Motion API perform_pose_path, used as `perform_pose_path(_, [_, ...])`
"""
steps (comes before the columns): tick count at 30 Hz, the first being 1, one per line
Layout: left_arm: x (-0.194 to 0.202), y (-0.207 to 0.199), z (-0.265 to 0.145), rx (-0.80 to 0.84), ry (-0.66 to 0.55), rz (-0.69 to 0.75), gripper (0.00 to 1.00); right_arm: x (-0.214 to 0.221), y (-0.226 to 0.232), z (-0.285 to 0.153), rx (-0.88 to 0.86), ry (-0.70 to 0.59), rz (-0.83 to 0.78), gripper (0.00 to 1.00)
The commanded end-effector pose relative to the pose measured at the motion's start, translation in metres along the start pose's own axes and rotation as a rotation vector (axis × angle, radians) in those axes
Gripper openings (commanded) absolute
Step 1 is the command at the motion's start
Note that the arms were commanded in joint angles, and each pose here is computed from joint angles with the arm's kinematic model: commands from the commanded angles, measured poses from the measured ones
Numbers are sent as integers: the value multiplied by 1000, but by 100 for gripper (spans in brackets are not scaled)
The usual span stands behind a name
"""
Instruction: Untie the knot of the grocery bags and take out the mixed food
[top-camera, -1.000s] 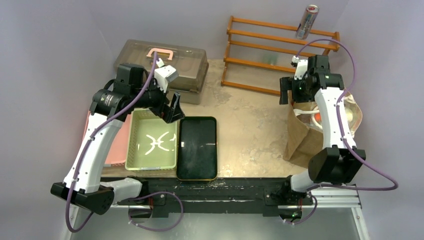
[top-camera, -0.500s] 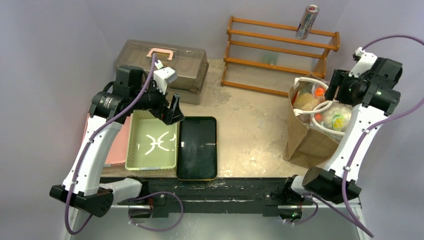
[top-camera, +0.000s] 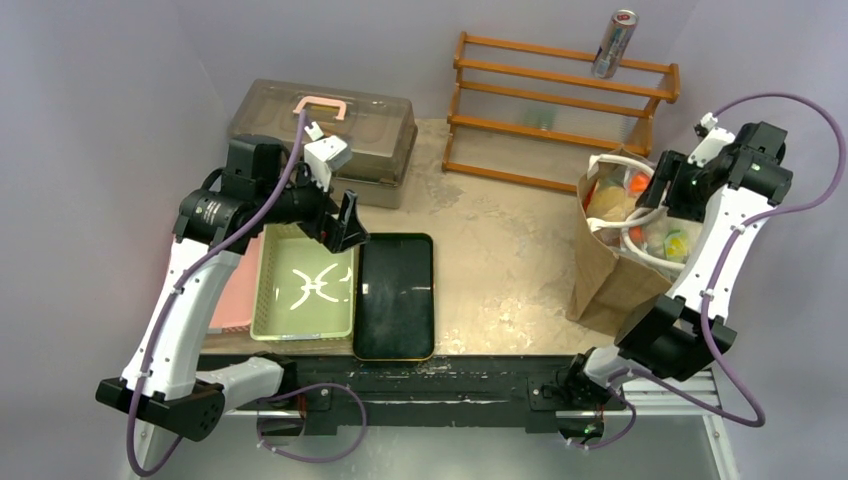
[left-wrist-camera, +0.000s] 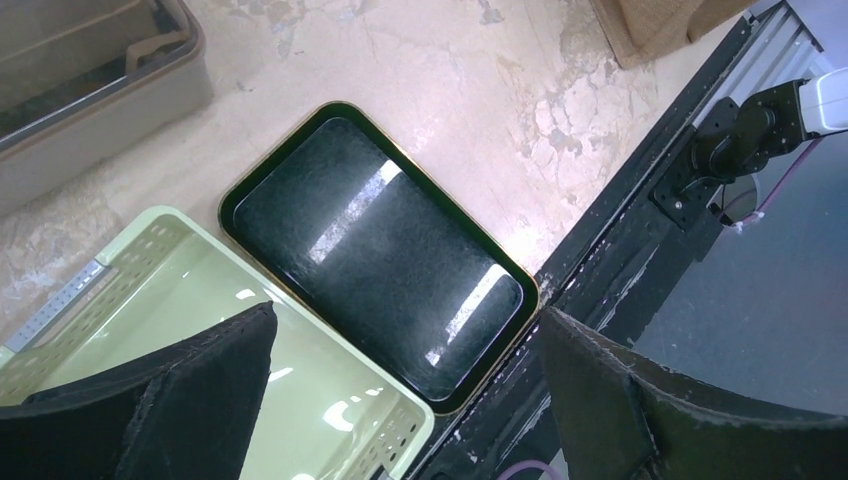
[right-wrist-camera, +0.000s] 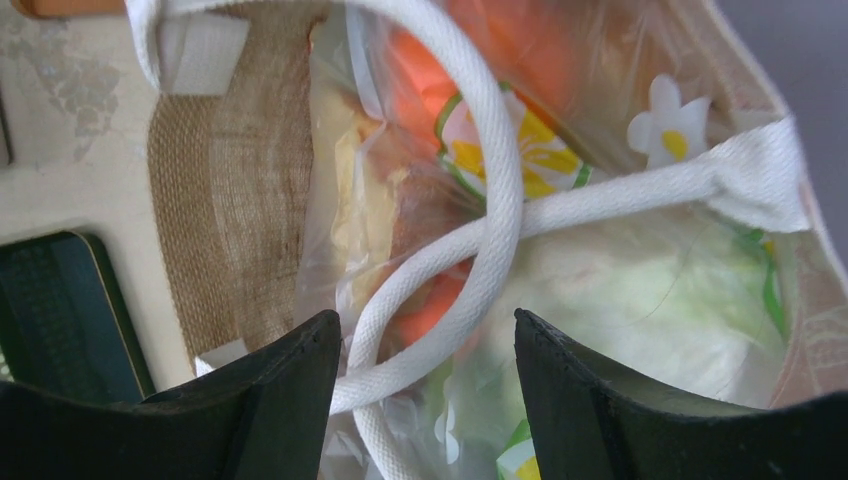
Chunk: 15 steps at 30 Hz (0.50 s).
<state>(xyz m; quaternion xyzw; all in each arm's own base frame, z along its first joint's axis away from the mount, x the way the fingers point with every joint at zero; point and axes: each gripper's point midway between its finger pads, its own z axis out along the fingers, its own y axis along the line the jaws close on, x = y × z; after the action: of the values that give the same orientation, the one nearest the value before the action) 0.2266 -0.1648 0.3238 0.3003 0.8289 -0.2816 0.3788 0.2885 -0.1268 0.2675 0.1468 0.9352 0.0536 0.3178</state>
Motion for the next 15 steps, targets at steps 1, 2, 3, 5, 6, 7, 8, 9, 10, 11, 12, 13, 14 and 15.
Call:
perform_pose_path(1, [-4, -10, -4, 40, -30, 13, 100, -52, -6, -23, 61, -194, -47, 62])
perform_pose_path(2, [-4, -11, -4, 43, -30, 15, 100, -59, -10, -22, 77, -203, -56, 62])
perform_pose_path(3, [-4, -11, -4, 44, -30, 18, 100, -65, -17, -20, 100, -206, -67, 62])
perform_pose_path(5, [-4, -9, -2, 43, -19, 18, 100, -71, -28, -6, 122, -196, -91, 61])
perform_pose_path(6, [-3, -8, -2, 40, -14, 17, 100, -72, -31, 1, 123, -190, -106, 61])
perform_pose_path(7, [-2, -7, -1, 38, -8, 15, 100, -72, -34, 7, 125, -177, -111, 61])
perform_pose_path(8, [-1, -6, 1, 34, -1, 12, 100, -71, -38, 11, 133, -164, -112, 60])
perform_pose_path(9, [-1, -5, 1, 33, 4, 10, 100, -71, -40, 15, 134, -157, -116, 60])
perform_pose_path(10, [0, -4, 3, 30, 9, 7, 100, -73, -40, 19, 124, -152, -113, 59])
perform_pose_path(11, [1, -3, 4, 29, 16, 3, 100, -74, -41, 23, 120, -146, -111, 58])
perform_pose_path(12, [1, -2, 4, 29, 21, 1, 100, -74, -44, 28, 121, -135, -109, 58])
perform_pose_path(13, [1, -2, 4, 29, 28, -2, 100, -74, -46, 34, 120, -121, -108, 58])
perform_pose_path(14, [1, -1, 4, 28, 35, -2, 100, -73, -47, 38, 118, -110, -109, 58])
perform_pose_path(15, [1, -1, 4, 27, 39, -2, 100, -72, -48, 42, 111, -103, -112, 58])
